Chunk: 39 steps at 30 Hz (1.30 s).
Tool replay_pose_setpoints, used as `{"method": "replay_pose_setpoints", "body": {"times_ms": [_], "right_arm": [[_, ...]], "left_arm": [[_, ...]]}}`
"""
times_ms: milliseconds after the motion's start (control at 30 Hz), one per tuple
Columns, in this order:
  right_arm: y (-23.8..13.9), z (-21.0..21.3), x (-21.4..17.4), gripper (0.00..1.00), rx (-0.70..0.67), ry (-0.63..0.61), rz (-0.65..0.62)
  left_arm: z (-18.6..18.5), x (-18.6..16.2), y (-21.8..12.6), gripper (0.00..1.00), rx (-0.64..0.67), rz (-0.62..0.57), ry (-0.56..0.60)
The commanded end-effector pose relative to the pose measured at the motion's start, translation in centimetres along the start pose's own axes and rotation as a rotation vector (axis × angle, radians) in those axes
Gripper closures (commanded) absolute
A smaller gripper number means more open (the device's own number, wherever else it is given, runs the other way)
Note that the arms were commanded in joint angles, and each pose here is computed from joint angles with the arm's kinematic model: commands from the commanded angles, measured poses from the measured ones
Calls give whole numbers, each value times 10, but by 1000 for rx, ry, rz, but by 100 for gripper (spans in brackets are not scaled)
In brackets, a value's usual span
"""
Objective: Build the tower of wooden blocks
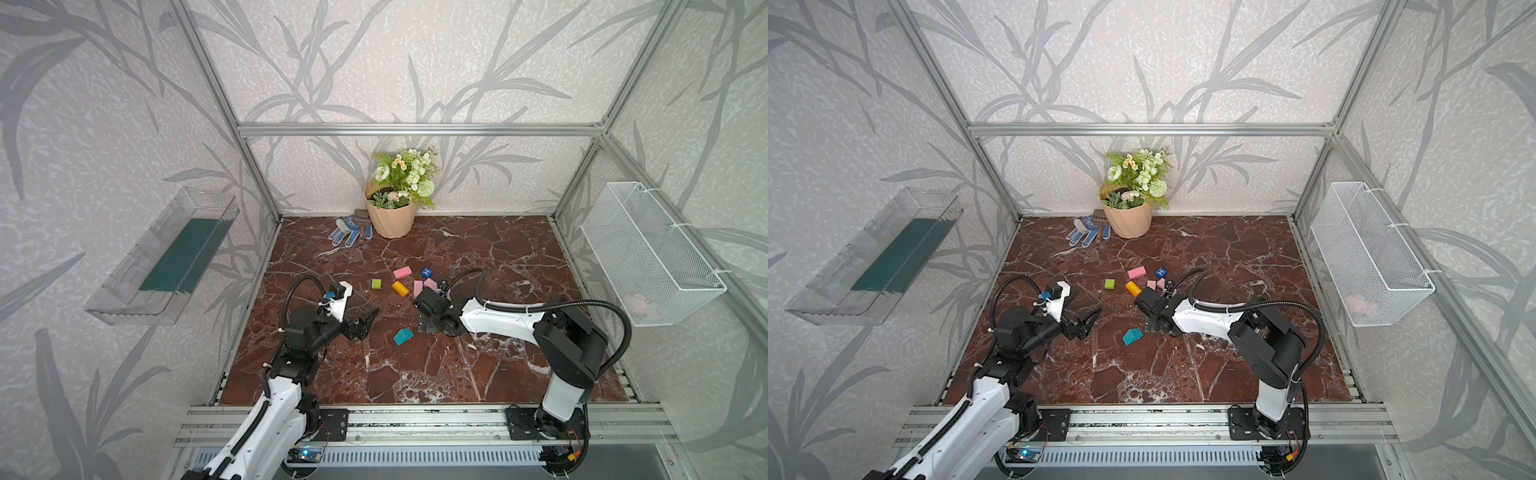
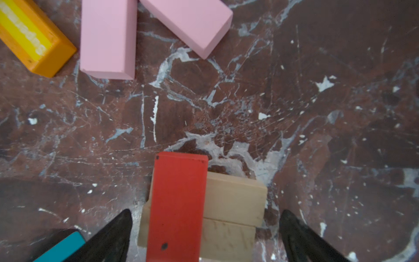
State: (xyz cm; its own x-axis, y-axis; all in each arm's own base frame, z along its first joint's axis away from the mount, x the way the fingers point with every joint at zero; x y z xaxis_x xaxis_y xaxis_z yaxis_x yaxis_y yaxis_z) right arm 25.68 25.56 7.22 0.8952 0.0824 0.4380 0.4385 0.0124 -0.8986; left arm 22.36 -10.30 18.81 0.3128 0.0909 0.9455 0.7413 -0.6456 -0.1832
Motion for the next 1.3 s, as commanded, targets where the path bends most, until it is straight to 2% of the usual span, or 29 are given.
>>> {"method": "replay_pose_setpoints", "body": {"times_ms": [0,233,700,1033,1267], "right_arm": [[-2,2,7,1,-28,-1,-22],[3,4,6,0,-39,2,-13],[7,6,6,9,-47,-1,-1],[11,9,7,19,-56,-10,11],[11,8,6,19,-57,-8,14]], "left_arm": [[-2,4,-1,1,-3,-30,23],[-1,4,-2,1,-1,-31,23],[-2,4,-2,1,-2,-34,25],[-2,4,-2,1,-2,-35,26],[-2,4,-3,1,-1,-36,26]]}}
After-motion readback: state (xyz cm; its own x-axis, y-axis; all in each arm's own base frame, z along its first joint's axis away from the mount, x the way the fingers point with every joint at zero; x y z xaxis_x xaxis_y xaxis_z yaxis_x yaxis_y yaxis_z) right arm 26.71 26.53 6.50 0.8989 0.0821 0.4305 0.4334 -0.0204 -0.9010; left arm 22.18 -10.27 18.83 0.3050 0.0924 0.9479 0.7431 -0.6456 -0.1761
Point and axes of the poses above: each gripper's point midway between its finger pads, its own y axis out along the fingers, its own z axis along the line the jaws close on, x = y × z, the point moved 5 cm from there along -y, back along the fingers, and after that the axes turned 8 degrees about -y, right-handed, at the moved point
